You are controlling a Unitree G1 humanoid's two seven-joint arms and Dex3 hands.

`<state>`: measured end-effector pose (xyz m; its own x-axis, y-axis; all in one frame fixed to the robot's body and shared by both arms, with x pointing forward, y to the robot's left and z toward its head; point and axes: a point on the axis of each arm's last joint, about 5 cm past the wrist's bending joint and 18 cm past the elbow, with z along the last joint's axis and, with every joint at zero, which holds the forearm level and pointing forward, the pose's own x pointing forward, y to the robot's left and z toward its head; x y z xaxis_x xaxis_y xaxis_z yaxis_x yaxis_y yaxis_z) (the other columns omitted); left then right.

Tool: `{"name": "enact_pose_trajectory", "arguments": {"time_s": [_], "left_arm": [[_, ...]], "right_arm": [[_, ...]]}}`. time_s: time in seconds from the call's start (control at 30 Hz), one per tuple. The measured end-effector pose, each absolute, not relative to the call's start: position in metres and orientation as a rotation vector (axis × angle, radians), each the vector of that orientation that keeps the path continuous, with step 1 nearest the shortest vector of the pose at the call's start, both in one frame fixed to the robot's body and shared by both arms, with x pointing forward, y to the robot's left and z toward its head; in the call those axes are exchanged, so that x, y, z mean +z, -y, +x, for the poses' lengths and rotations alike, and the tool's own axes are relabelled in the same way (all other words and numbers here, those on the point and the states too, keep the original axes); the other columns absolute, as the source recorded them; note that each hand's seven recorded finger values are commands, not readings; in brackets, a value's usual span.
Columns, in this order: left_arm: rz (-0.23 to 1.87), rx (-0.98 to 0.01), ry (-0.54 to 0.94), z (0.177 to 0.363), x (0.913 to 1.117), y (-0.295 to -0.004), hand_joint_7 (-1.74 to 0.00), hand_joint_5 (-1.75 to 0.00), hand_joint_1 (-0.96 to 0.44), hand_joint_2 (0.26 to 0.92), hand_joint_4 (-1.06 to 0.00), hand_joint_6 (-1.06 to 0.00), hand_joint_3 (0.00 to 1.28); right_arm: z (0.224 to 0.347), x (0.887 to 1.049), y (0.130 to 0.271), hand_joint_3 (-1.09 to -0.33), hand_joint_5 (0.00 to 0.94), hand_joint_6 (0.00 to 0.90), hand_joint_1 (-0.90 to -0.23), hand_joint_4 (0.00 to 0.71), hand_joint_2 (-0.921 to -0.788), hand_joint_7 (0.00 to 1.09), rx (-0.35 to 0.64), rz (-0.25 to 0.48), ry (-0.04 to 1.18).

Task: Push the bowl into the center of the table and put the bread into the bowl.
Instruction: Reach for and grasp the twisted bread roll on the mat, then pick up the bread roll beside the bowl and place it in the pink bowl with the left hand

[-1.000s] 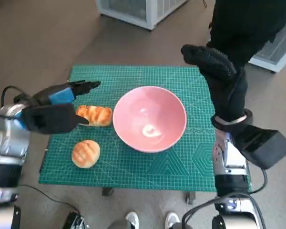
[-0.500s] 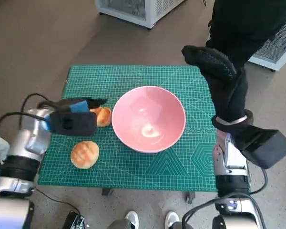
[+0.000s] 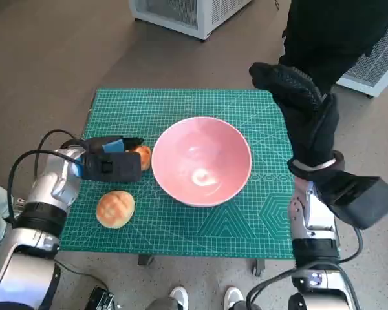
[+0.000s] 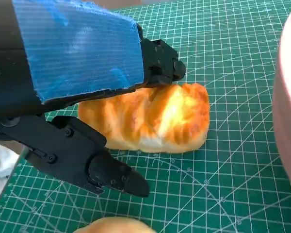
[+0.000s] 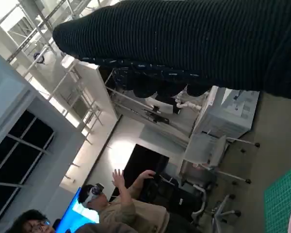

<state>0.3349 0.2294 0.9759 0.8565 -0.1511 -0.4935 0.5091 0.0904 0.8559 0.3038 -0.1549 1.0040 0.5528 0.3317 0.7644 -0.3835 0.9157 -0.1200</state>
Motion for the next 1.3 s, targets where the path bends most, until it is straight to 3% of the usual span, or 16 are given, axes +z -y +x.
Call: {"name": "enact_pose_trajectory", "arguments": {"time_s": [0.1, 0.23, 0.5, 0.97, 1.13, 1.3], "left_arm": [[1.433, -0.486, -0.267, 0.335, 0.974, -0.229, -0.78, -0.87, -0.02, 0.895, -0.71, -0.64, 0.04], [1.461, -0.477, -0.194, 0.334, 0.973, -0.231, -1.03, -1.12, 0.0, 0.915, -0.72, -0.64, 0.04], [1.453, -0.445, -0.076, 0.333, 0.988, -0.236, -1.17, -1.13, 0.0, 0.92, -0.72, -0.62, 0.05], [1.26, -0.189, 0.459, 0.315, 1.075, -0.23, -1.2, -1.0, 0.0, 0.919, -0.79, -0.64, 0.02], [1.22, -0.139, 0.597, 0.303, 1.087, -0.219, -1.18, -0.98, 0.0, 0.916, -0.82, -0.65, 0.01], [1.182, -0.167, 0.689, 0.295, 1.085, -0.199, -1.18, -0.98, 0.0, 0.916, -0.83, -0.65, 0.01]], "right_arm": [[0.303, 1.004, 0.155, -0.73, 0.001, 0.086, -0.751, 0.22, -0.921, 0.59, 0.423, 0.063, 0.893], [0.302, 1.005, 0.155, -0.73, 0.001, 0.086, -0.75, 0.22, -0.921, 0.59, 0.423, 0.063, 0.898], [0.301, 1.003, 0.156, -0.728, 0.001, 0.088, -0.746, 0.221, -0.921, 0.59, 0.419, 0.071, 0.892], [0.301, 1.001, 0.156, -0.727, 0.0, 0.089, -0.737, 0.219, -0.921, 0.59, 0.421, 0.087, 0.89], [0.301, 1.001, 0.156, -0.726, 0.0, 0.089, -0.731, 0.219, -0.921, 0.59, 0.422, 0.094, 0.89], [0.301, 1.001, 0.156, -0.726, 0.0, 0.088, -0.727, 0.218, -0.921, 0.59, 0.426, 0.096, 0.89]]}}
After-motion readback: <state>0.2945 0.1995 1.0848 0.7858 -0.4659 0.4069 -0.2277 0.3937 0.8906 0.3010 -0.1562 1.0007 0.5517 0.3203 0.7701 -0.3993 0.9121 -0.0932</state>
